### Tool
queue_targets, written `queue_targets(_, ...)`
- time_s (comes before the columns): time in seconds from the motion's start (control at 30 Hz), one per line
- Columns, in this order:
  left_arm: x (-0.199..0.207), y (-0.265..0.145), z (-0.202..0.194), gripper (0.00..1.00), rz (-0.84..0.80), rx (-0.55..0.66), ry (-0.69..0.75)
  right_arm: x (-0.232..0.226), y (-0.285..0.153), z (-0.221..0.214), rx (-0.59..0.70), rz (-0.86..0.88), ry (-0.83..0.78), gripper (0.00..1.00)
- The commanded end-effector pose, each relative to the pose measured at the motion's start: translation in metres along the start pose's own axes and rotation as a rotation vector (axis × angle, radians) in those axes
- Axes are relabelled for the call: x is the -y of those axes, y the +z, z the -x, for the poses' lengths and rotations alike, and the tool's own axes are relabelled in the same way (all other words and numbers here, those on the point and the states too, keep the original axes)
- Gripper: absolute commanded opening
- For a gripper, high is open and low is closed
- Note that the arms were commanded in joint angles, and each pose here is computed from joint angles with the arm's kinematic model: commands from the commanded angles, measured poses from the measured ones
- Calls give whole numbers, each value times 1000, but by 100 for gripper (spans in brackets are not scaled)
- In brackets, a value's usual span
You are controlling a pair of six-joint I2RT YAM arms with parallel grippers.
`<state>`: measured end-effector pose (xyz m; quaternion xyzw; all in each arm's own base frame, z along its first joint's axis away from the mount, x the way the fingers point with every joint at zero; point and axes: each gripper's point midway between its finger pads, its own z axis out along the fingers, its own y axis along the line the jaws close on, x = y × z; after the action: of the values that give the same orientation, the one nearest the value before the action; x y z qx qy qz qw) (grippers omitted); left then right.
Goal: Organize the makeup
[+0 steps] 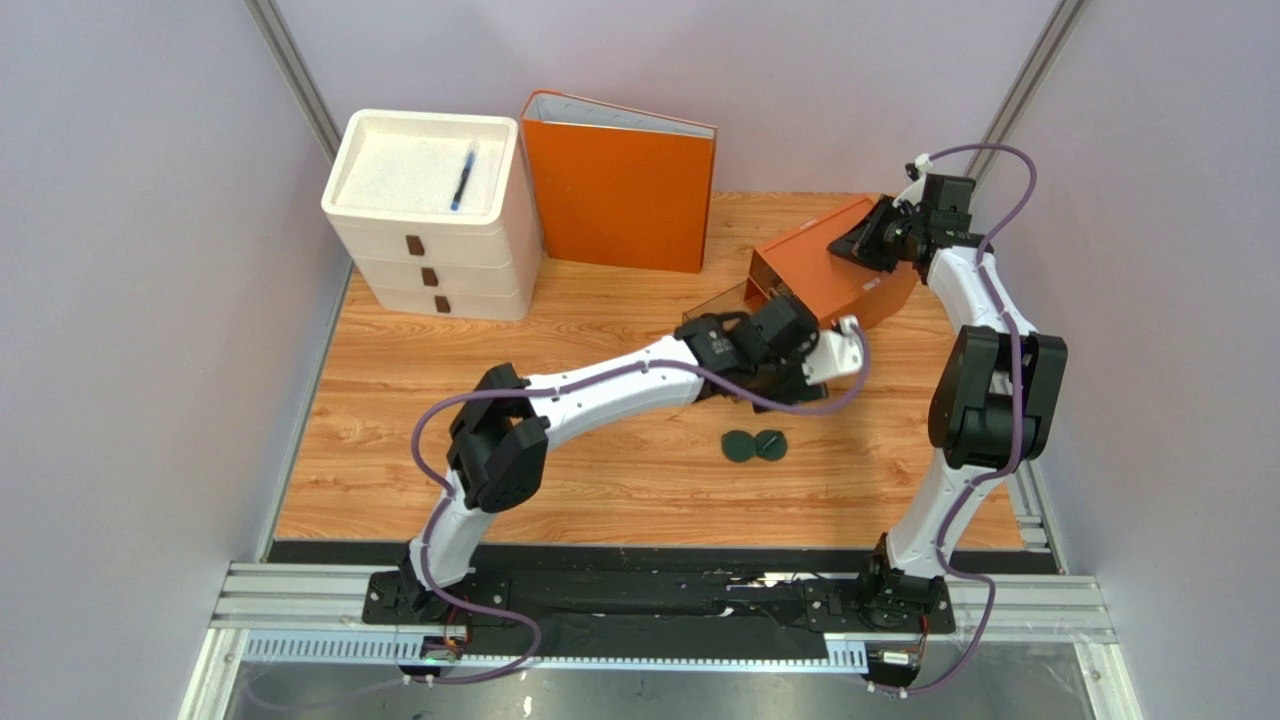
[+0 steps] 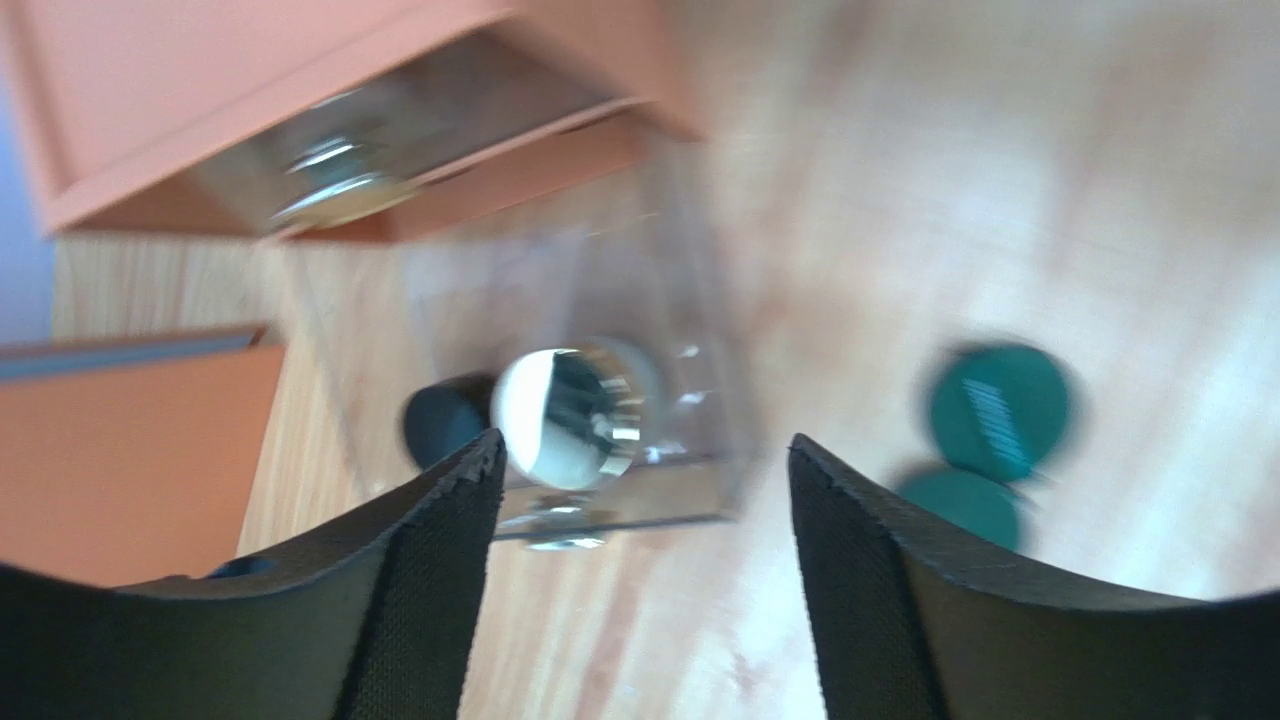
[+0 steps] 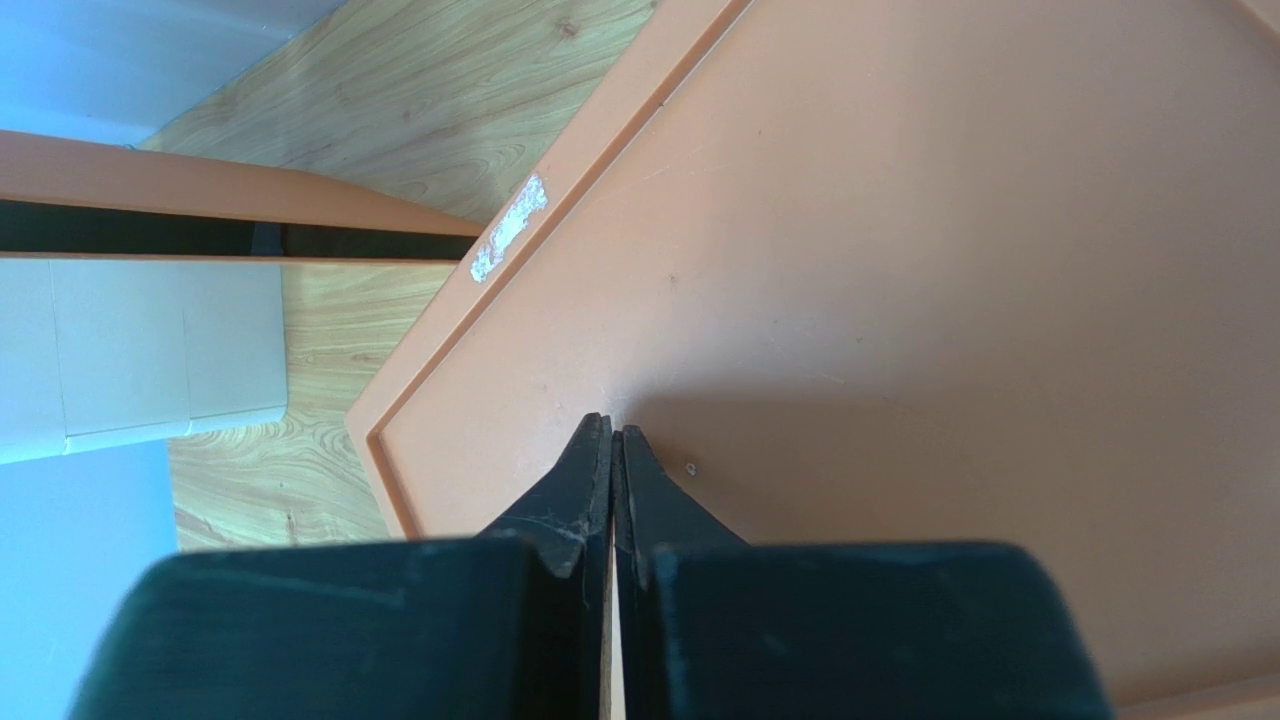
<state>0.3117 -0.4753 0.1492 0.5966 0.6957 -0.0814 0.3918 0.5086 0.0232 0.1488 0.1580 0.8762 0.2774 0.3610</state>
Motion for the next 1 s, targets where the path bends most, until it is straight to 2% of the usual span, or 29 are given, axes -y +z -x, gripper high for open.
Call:
queue_targets(0.0,77,-12,2,73,-167,18,206,83,8,-148,-455,-295,180,0)
queue_targets(0.2,125,14,-25,73,-308,-24,190,83,9,-149,-456,-292,185,0)
queue_targets(0.27,127,30,-37,74,-311,-55,168,83,9,-150,-457,-290,189,0)
queue_targets(0.67,106,67,-50,74,-336,-60,-25,83,8,-153,-458,-287,195,0)
queue_targets(0.8,118,66,-50,61,-403,-49,-36,83,9,-153,-462,-290,195,0)
queue_targets(0.9,126,61,-54,37,-449,-53,-34,84,10,-153,-463,-291,194,0)
queue_targets(0.97,132,59,-55,30,-467,-53,-19,85,10,-154,-466,-294,194,0)
